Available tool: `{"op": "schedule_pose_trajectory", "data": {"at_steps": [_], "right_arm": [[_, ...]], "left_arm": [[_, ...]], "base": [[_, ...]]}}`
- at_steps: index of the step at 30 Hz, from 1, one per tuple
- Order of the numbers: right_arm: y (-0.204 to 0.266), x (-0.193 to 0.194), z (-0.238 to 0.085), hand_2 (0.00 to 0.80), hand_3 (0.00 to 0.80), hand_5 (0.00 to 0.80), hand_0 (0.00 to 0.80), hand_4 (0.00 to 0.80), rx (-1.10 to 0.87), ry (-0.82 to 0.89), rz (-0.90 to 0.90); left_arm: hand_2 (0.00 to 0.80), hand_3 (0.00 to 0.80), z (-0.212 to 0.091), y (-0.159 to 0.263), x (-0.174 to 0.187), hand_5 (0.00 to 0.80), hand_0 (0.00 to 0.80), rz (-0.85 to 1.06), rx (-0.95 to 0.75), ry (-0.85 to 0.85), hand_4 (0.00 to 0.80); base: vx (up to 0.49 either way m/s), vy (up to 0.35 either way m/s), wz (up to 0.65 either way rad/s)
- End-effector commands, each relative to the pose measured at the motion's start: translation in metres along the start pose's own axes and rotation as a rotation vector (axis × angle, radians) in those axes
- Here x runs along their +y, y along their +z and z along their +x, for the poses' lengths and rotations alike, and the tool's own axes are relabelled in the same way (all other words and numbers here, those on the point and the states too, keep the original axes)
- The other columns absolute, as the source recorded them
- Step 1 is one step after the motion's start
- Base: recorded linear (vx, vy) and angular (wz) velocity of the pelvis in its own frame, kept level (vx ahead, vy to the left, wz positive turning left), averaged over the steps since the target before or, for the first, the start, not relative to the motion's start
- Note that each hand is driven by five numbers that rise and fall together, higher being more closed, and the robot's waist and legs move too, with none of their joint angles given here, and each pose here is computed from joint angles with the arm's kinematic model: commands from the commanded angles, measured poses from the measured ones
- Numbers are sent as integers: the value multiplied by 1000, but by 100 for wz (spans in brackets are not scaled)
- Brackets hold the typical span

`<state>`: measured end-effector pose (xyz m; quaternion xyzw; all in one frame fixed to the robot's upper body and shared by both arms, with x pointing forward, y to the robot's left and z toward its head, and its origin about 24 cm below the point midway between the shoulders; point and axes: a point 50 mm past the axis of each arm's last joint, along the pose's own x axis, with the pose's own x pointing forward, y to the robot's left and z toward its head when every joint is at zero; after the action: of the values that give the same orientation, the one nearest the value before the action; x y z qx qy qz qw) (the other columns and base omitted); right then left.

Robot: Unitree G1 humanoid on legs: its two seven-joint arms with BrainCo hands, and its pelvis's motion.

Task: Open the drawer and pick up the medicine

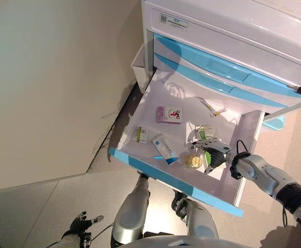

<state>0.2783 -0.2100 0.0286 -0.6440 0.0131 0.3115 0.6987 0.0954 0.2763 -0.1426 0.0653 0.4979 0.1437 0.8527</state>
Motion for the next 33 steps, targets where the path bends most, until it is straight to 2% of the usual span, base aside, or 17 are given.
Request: {"op": "schedule_pose_trajectory", "data": {"at_steps": [1, 17, 33], "right_arm": [[7, 6, 5, 0, 0, 0, 0, 0, -17, 16, -47], [14, 6, 11, 0, 0, 0, 0, 0, -22, -34, -30], [31, 18, 10, 0, 0, 0, 0, 0, -131, 117, -97]], "left_arm": [[0, 0, -2, -5, -4, 0, 0, -35, -3, 6, 0], [0, 0, -1, -2, -11, 0, 0, -39, -7, 1, 0], [0, 0, -1, -1, -11, 0, 0, -22, -12, -11, 0]], "base": [[0, 0, 0], [0, 0, 0], [0, 0, 0]]}}
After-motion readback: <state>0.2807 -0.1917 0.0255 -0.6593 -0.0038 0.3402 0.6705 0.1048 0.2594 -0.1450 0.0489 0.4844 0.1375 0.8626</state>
